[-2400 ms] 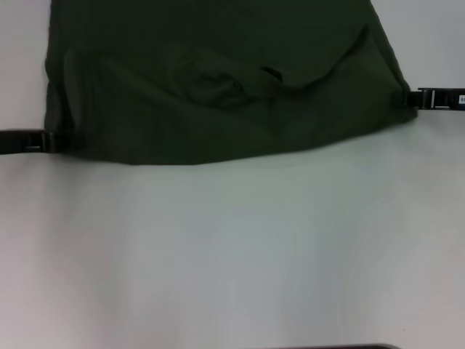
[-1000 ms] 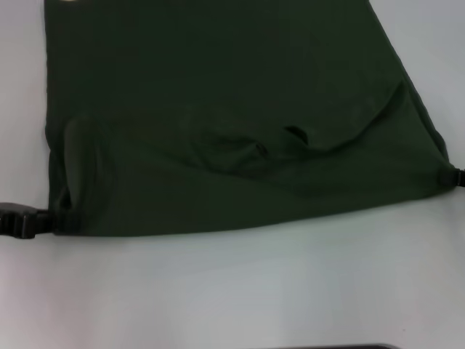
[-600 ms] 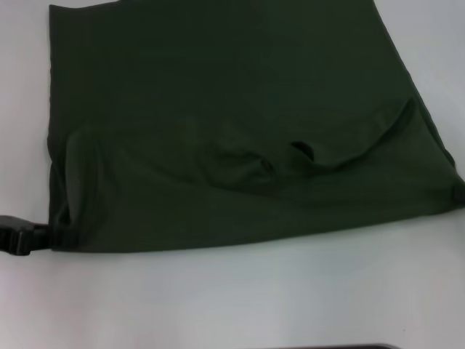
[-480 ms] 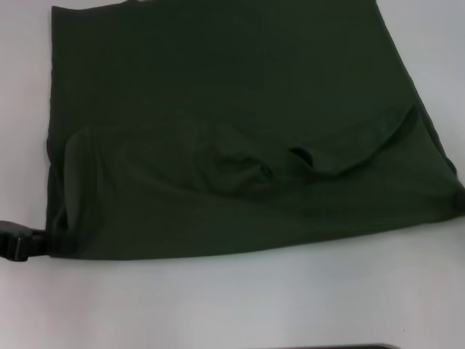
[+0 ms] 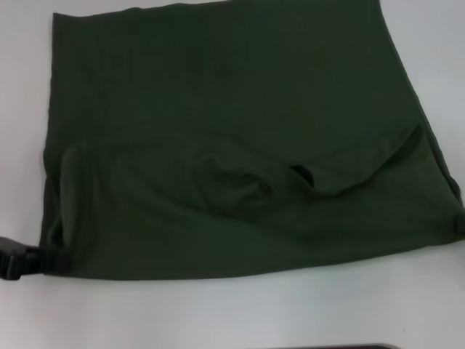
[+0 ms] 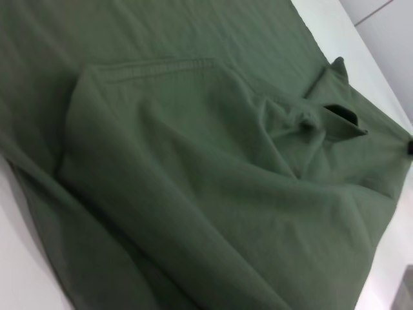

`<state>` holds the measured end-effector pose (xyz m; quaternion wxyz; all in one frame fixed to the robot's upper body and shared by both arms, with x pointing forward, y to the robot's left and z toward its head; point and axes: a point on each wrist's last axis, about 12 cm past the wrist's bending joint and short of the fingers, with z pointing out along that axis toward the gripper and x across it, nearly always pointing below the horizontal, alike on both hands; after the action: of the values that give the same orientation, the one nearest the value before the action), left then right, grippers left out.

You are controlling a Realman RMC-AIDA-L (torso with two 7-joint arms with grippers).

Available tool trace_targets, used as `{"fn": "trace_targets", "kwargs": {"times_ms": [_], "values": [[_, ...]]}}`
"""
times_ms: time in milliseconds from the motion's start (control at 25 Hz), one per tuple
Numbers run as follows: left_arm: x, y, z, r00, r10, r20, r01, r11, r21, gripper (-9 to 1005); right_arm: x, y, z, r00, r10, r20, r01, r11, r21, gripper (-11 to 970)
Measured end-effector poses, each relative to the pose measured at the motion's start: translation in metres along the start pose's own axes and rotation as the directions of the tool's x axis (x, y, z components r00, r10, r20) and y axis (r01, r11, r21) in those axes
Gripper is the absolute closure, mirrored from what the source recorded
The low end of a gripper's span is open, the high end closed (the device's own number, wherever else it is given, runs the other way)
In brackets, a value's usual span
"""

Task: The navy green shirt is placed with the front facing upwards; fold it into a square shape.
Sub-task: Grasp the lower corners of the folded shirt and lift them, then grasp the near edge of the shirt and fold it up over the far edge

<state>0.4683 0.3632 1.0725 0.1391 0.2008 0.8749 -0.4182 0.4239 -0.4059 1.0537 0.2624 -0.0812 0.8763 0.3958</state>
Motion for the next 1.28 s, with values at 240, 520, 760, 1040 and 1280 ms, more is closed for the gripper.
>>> {"fn": "trace_targets", "kwargs": {"times_ms": [240,520,760,1040,1280], "values": [[0.013,-0.002,-0.002,1.000,-0.020,-0.013,0.020,1.000,0.021,967,0.004,0.000,-0.001,1.000,0.007,-0.021,-0.007,1.000,0.002,923],[0.023,-0.002,-0.002,0.998,-0.040,-0.040,0.041,0.999,0.027,968,0.004,0.001,-0.001,1.000,0.008,-0.024,-0.008,1.000,-0.007,923],[0.022,-0.002,0.000,0.998,-0.029,-0.059,0.031,0.999,0.027,968,0.004,0.001,-0.002,1.000,0.008,-0.023,-0.009,1.000,-0.007,924],[0.008,-0.003,-0.002,1.000,0.019,-0.011,-0.019,0.999,0.033,968,-0.005,0.003,0.001,1.000,-0.009,-0.011,0.009,1.000,-0.026,924],[-0.008,-0.003,-0.008,0.992,0.065,0.110,-0.069,0.997,0.036,967,-0.037,0.010,0.011,0.998,-0.067,0.019,0.069,0.995,-0.075,924]]}}
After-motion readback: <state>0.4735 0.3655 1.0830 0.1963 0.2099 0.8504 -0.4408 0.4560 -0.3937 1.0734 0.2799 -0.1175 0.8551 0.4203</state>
